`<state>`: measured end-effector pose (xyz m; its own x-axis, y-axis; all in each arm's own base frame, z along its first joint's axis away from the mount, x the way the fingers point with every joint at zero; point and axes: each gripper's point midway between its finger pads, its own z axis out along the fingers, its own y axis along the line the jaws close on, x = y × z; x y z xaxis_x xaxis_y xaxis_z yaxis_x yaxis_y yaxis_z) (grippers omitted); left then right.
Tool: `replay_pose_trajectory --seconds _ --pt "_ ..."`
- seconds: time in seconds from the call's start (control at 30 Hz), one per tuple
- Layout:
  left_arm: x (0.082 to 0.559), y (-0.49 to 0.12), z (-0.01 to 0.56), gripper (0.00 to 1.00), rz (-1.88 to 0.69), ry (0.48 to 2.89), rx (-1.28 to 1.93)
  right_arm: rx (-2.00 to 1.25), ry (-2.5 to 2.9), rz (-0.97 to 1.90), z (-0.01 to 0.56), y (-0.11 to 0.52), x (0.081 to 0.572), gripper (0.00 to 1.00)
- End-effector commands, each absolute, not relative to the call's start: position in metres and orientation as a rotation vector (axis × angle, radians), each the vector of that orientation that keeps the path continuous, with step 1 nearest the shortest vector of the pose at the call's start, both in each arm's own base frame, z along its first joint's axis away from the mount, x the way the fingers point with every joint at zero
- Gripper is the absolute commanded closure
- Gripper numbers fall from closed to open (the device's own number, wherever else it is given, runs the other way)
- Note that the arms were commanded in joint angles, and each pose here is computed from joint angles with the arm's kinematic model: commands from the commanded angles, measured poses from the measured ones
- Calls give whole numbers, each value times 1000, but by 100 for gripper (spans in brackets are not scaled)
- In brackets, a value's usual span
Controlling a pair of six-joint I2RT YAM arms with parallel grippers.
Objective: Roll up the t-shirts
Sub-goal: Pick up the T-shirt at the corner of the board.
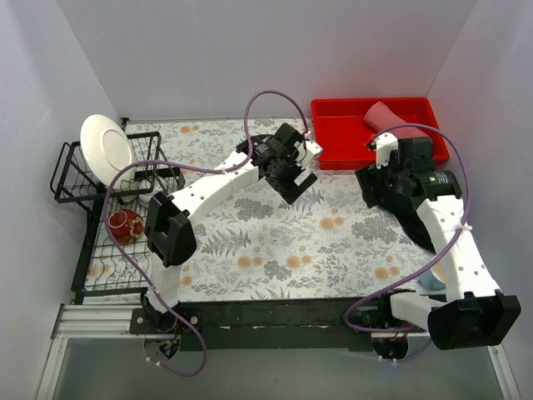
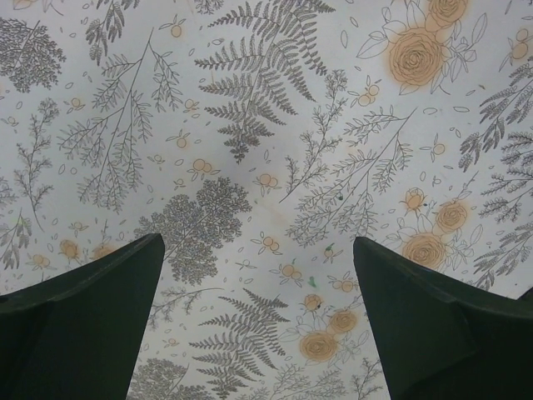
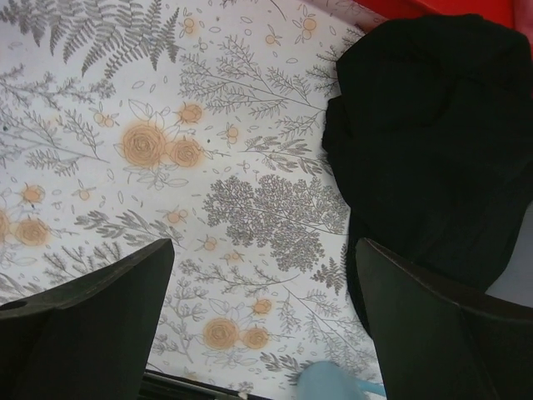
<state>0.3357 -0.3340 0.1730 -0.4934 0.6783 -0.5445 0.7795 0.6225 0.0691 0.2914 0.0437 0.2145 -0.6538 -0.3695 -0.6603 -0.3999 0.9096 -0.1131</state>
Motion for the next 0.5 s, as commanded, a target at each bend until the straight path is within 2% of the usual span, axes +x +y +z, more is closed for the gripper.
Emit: replay_pose_trajectory --seconds 0.0,0.1,0.17,0.27,0.47 --pt "323 -339 176 2 -331 2325 1155 -766 2300 -40 216 34 285 2" --pt "319 -341 176 2 -362 2330 1169 -731 2423 -221 190 3 289 5" --pt "317 -342 175 2 -377 2329 1181 -735 2481 -319 177 -22 294 17" --pt "313 -341 174 2 -386 2331 1207 -764 2550 -356 162 -41 299 26" --pt "310 -328 168 3 -321 2331 1250 -685 2636 -390 139 -76 312 29"
